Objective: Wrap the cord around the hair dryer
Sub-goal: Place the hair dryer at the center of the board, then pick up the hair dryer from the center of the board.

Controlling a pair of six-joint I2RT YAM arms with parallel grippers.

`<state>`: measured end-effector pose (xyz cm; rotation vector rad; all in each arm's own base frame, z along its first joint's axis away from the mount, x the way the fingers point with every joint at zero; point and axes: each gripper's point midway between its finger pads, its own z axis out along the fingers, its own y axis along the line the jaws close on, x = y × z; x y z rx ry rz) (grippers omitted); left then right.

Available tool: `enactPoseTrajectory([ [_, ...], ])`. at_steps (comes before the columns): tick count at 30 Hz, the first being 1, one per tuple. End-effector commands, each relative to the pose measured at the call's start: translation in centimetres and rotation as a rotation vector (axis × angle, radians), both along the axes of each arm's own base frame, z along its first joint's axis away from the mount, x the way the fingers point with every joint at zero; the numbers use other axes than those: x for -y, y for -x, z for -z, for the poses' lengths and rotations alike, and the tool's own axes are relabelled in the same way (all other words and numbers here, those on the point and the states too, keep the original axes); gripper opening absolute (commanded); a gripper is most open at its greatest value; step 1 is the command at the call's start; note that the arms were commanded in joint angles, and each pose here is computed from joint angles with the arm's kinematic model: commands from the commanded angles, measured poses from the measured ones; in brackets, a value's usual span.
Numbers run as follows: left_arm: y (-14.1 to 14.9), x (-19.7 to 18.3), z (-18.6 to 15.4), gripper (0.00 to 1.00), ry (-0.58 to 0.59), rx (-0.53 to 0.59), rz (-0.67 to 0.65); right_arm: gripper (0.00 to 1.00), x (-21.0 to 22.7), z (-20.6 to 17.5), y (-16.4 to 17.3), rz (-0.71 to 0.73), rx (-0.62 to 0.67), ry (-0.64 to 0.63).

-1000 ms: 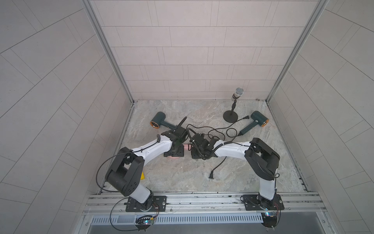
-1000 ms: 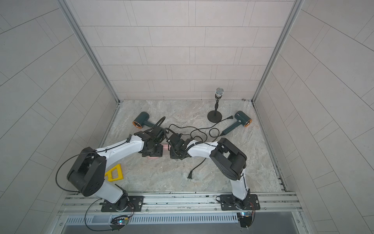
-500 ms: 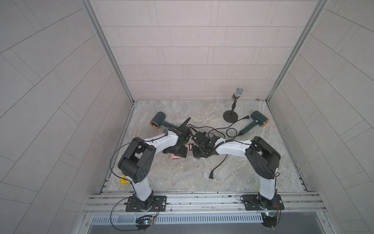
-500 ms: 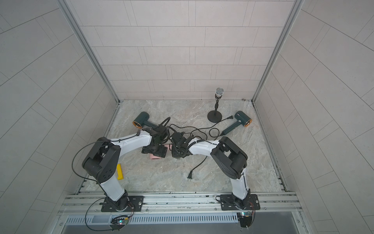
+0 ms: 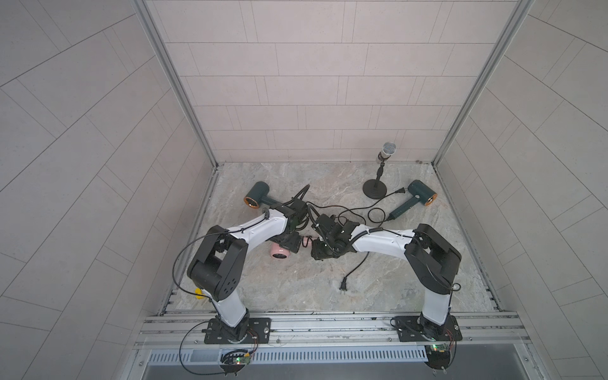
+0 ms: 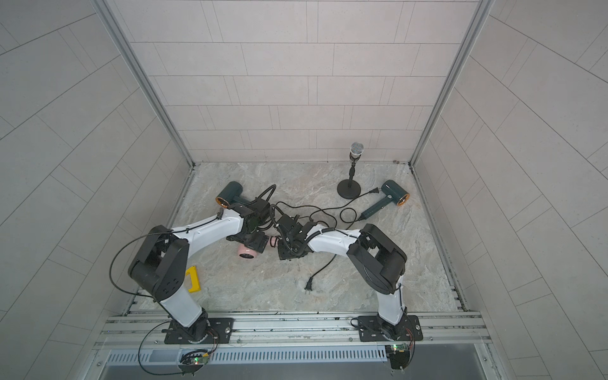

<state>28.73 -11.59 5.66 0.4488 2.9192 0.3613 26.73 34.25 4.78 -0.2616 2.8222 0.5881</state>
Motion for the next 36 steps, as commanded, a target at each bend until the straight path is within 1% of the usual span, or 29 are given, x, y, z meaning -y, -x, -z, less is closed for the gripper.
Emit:
enactPoseTrajectory([
  [1, -0.5, -0.1, -2.4, 1.0, 0.001, 0.036, 0.034, 0.52, 0.5, -2.9, 0.9, -0.008, 0.007, -0.033],
  [5, -0.8, 0.3, -4.3, 1.0, 0.036, 0.074, 0.037, 0.54, 0.8, -5.5, 1.6, -0.028, 0.02, -0.073],
  [8, -1.6, 0.4, -6.9, 1.0, 0.06, 0.131, 0.041, 0.54, 1.9, -7.3, 2.1, -0.037, 0.026, -0.096],
  [12, -3.9, -1.1, -10.8, 1.0, 0.07, 0.184, 0.036, 0.54, 4.5, -9.1, 1.7, -0.049, 0.067, -0.096],
  [14, -5.5, -2.1, -12.0, 1.0, 0.067, 0.194, 0.047, 0.54, 5.8, -9.6, 1.3, -0.064, 0.096, -0.085],
  [16, -7.5, -3.5, -12.6, 1.0, 0.056, 0.197, 0.04, 0.55, 7.4, -9.7, 1.1, -0.063, 0.091, -0.079],
  [18, -9.6, -4.9, -12.4, 1.0, 0.062, 0.189, 0.02, 0.55, 8.7, -9.7, 0.9, -0.055, 0.084, -0.071],
  [22, -14.0, -6.8, -10.7, 1.0, 0.121, 0.168, -0.026, 0.56, 10.4, -9.6, 1.4, -0.047, 0.09, -0.061],
  [27, -18.6, -7.8, -8.6, 1.0, 0.071, 0.164, 0.01, 0.56, 11.6, -8.5, 2.4, -0.053, 0.078, -0.034],
  [29, -19.9, -8.6, -7.9, 1.0, 0.066, 0.166, -0.004, 0.56, 12.0, -8.1, 2.8, -0.055, 0.073, -0.023],
  [32, -21.5, -9.6, -7.0, 1.0, 0.098, 0.161, -0.027, 0.56, 12.7, -7.6, 3.2, -0.052, 0.071, -0.008],
  [34, -22.5, -9.9, -6.2, 1.0, 0.112, 0.158, -0.028, 0.55, 13.1, -7.1, 3.3, -0.046, 0.066, 0.003],
  [36, -23.5, -10.1, -5.3, 1.0, 0.098, 0.145, -0.013, 0.56, 13.3, -6.8, 3.3, -0.049, 0.055, 0.012],
])
